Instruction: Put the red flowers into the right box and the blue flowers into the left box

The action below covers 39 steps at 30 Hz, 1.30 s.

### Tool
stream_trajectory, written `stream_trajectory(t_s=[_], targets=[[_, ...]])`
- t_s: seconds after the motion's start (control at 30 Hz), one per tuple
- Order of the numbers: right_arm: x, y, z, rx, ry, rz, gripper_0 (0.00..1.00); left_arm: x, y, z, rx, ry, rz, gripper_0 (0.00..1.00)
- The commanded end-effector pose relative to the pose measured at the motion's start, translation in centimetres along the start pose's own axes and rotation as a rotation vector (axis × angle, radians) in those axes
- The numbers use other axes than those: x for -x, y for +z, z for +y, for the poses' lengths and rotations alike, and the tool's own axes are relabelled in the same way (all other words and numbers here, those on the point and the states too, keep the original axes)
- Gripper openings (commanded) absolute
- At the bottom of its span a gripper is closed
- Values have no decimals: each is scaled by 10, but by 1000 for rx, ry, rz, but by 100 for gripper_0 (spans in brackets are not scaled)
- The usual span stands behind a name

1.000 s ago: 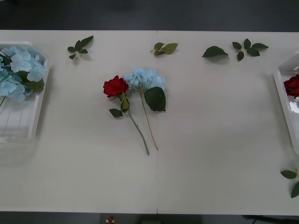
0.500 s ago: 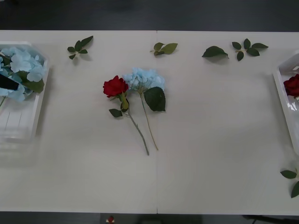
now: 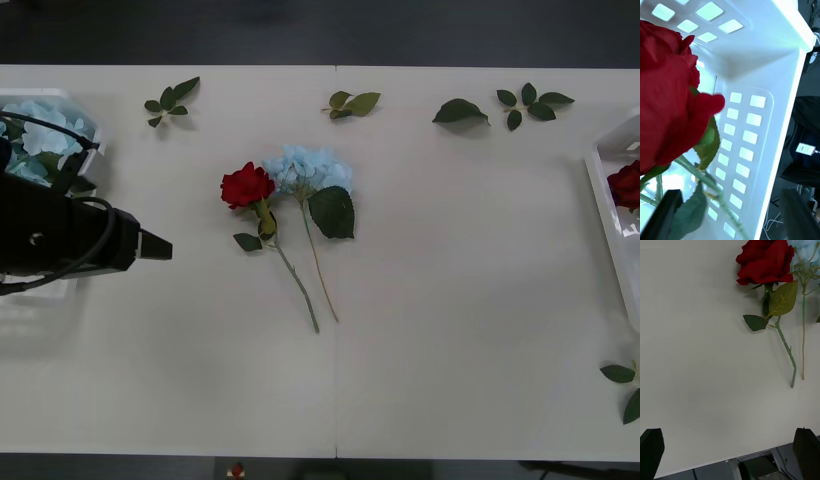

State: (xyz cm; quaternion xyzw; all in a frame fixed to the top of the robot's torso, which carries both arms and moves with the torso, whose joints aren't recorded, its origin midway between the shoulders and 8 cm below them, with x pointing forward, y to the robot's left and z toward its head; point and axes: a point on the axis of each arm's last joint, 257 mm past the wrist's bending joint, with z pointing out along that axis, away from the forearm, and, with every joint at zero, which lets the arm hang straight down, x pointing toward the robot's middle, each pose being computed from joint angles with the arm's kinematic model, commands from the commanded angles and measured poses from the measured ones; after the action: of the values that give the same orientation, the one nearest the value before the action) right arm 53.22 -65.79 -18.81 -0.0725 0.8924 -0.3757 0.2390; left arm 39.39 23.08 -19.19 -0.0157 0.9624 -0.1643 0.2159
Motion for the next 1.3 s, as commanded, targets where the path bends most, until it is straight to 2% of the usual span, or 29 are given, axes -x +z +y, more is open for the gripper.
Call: stream_trajectory(t_s=[0.03,0.3,0.5,0.83,1.3], targets=[[16,-8,-15,-1,-8,-34,97,5,2,-33,6,-7,-52,100],[38,-23,16,177,-9,-78,100,6,36,-63,109,9,-126,100],[56,-52,50,373,-17,-130,100,10,67,-86,114,-35,-108,100],[87,-118,92,684,-73,-283,100,27,131,-102,252,-62,-51,100],[112,-244,168,1164,-167,-606,100,38,196,-102,341,-48,-14,100]])
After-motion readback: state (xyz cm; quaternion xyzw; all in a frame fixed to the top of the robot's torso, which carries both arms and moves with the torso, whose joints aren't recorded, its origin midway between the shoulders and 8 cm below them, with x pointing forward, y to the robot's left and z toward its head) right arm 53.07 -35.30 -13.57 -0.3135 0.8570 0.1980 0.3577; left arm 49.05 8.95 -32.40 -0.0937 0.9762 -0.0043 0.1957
